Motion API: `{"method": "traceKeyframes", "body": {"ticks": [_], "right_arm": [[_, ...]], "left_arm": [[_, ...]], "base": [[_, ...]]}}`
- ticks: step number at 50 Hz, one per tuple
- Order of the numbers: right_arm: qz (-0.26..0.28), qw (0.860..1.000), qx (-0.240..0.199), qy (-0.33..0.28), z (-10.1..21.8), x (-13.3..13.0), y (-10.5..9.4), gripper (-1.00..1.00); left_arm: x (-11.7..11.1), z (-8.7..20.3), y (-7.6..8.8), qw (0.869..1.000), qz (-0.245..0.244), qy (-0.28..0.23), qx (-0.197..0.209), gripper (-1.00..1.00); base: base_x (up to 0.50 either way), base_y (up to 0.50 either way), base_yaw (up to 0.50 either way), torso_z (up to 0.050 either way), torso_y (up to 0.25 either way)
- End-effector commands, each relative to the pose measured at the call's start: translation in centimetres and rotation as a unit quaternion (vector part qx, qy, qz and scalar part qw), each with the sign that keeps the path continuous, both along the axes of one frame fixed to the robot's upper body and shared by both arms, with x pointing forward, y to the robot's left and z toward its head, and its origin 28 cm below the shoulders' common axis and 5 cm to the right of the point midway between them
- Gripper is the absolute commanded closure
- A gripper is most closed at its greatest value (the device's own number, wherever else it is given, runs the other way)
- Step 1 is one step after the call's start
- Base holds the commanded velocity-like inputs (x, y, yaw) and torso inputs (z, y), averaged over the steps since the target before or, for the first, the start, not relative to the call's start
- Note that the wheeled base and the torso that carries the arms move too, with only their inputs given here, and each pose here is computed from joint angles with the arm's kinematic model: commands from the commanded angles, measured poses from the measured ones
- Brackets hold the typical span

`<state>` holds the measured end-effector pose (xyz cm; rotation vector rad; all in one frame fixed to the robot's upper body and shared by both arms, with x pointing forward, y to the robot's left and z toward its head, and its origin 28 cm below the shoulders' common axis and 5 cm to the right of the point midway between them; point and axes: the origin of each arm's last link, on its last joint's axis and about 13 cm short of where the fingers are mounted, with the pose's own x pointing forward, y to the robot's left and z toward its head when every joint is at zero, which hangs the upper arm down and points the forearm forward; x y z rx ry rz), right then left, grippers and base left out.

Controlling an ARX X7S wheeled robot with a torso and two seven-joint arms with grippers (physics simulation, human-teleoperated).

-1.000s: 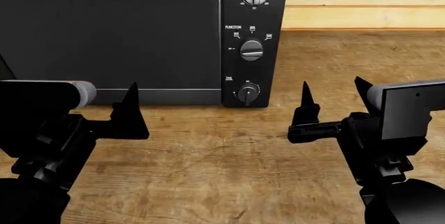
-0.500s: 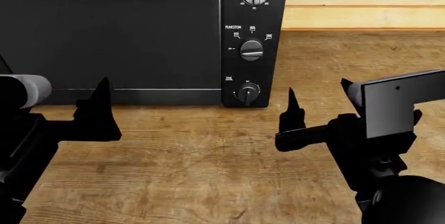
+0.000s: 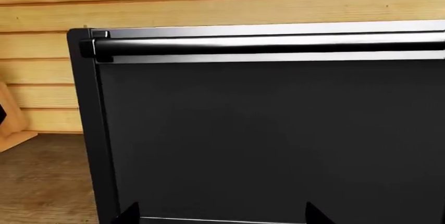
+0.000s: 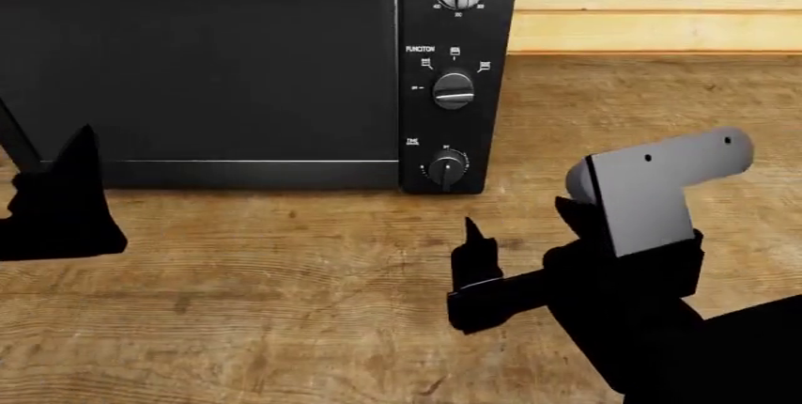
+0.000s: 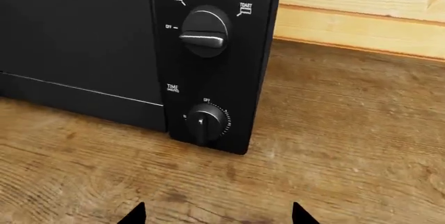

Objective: Turn on the toaster oven by setting the timer.

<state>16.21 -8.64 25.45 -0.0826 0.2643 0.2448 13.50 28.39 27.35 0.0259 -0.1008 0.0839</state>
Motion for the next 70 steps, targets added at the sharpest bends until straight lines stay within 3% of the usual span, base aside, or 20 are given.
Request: {"method": "traceKeyframes", "body": {"ticks": [1,13,19,30,42,58,70], "right_arm": [[-0.02,0.993,0.03,0.109,1.8,-0.1,1.4,-1.0],[-0.021,0.982,0.092,0.166,3.7,1.3,3.0,-1.0],[-0.063,0.983,0.094,0.145,2.5,2.2,3.7,-1.0],[-0.122,0.986,0.062,0.091,1.9,2.0,5.1,-1.0],[-0.121,0.992,0.029,0.016,1.3,1.5,6.4,-1.0],[-0.098,0.994,0.023,0.047,0.3,0.9,7.7,-1.0],[-0.08,0.993,0.045,0.074,0.1,0.9,7.3,-1.0]], "left_arm": [[-0.6,0.3,0.4,1.0,0.011,-0.003,0.002,-1.0],[-0.6,0.3,0.5,1.0,0.012,-0.004,0.0,-1.0],[-1.4,0.1,0.8,1.0,0.014,-0.003,-0.002,-1.0],[-0.6,0.1,0.8,1.0,0.018,-0.003,-0.005,-1.0],[-0.3,-0.1,1.1,1.0,0.029,0.0,-0.009,-1.0],[-0.4,-0.1,1.6,0.999,0.048,-0.002,-0.01,-1.0],[-0.6,-0.3,1.6,0.999,0.045,-0.003,-0.013,-1.0]], "base": [[0.0,0.0,0.0,0.0,0.0],[0.0,0.0,0.0,0.0,0.0],[0.0,0.0,0.0,0.0,0.0],[0.0,0.0,0.0,0.0,0.0],[0.0,0.0,0.0,0.0,0.0],[0.0,0.0,0.0,0.0,0.0],[0.0,0.0,0.0,0.0,0.0]]}}
